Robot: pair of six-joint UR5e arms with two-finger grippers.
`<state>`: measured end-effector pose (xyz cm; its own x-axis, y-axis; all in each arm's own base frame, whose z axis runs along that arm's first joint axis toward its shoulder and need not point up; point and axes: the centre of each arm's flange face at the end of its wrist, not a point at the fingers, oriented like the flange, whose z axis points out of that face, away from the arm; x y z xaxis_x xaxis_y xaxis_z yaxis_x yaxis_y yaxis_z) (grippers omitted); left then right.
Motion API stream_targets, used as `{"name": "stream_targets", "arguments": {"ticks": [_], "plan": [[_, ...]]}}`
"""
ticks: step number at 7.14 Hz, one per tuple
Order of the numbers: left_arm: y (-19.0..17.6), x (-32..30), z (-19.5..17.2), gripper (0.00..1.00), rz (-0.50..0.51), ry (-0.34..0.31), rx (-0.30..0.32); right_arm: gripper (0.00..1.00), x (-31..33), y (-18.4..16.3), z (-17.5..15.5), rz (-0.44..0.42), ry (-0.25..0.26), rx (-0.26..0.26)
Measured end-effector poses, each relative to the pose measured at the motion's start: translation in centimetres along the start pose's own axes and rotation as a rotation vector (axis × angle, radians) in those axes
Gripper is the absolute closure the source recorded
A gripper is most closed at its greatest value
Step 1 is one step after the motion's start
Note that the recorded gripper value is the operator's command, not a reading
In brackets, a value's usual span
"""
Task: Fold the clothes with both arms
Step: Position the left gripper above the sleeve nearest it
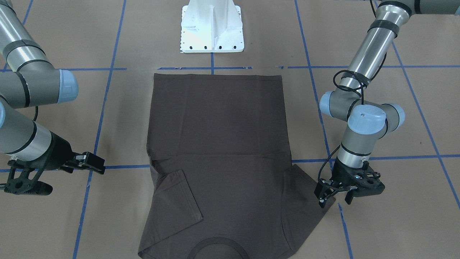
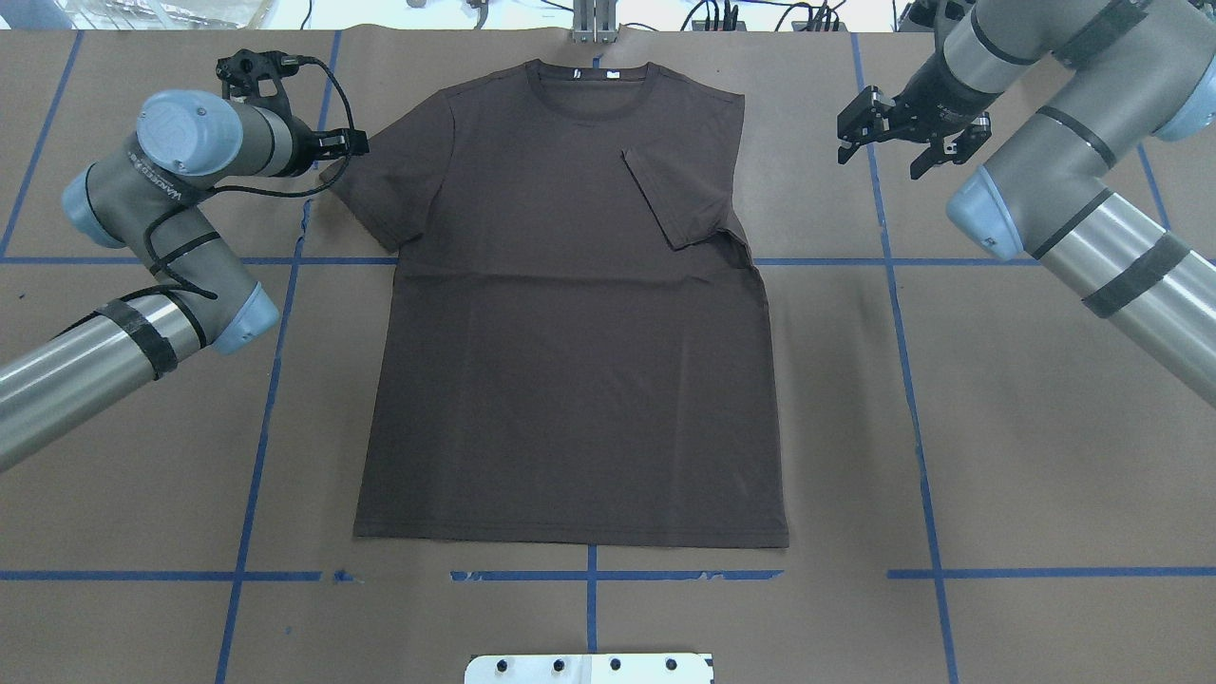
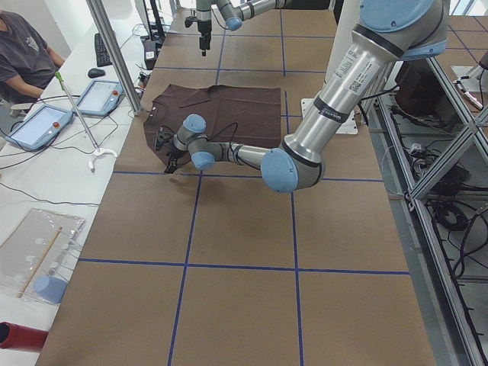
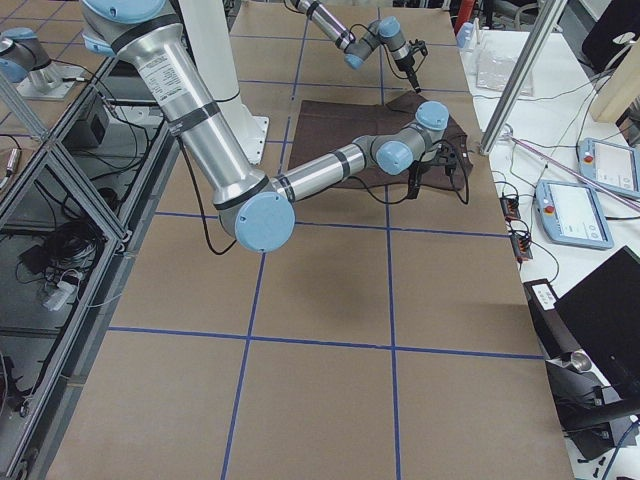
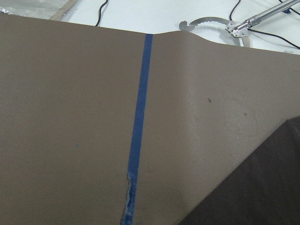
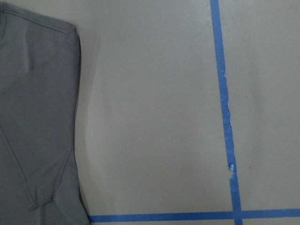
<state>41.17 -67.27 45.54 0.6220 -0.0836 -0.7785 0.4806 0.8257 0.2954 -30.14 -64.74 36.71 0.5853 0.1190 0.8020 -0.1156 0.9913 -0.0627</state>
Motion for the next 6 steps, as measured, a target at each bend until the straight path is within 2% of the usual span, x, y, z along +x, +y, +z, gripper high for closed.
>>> {"name": "stream_targets", "arguments": {"ticks": [2, 3, 4, 5, 6], "plan": [[0.64, 0.22, 0.47, 0.08, 0.005, 0.002, -0.007, 0.0, -0.19, -0.05, 0.18, -0.001, 0.003, 0.001], [0.75, 0.26, 0.53, 0.15, 0.007, 0.003, -0.008, 0.0, -0.34, -0.11, 0.17, -0.002, 0.003, 0.001], [0.77, 0.31, 0.52, 0.27, 0.008, 0.004, -0.008, 0.0, -0.42, -0.14, 0.18, -0.002, 0.003, 0.001], [0.81, 0.35, 0.5, 0.46, 0.007, 0.005, -0.009, 0.0, -0.45, -0.15, 0.18, -0.002, 0.003, 0.001], [0.83, 0.32, 0.48, 0.52, 0.007, 0.005, -0.009, 0.0, -0.47, -0.16, 0.17, -0.002, 0.003, 0.001]]}}
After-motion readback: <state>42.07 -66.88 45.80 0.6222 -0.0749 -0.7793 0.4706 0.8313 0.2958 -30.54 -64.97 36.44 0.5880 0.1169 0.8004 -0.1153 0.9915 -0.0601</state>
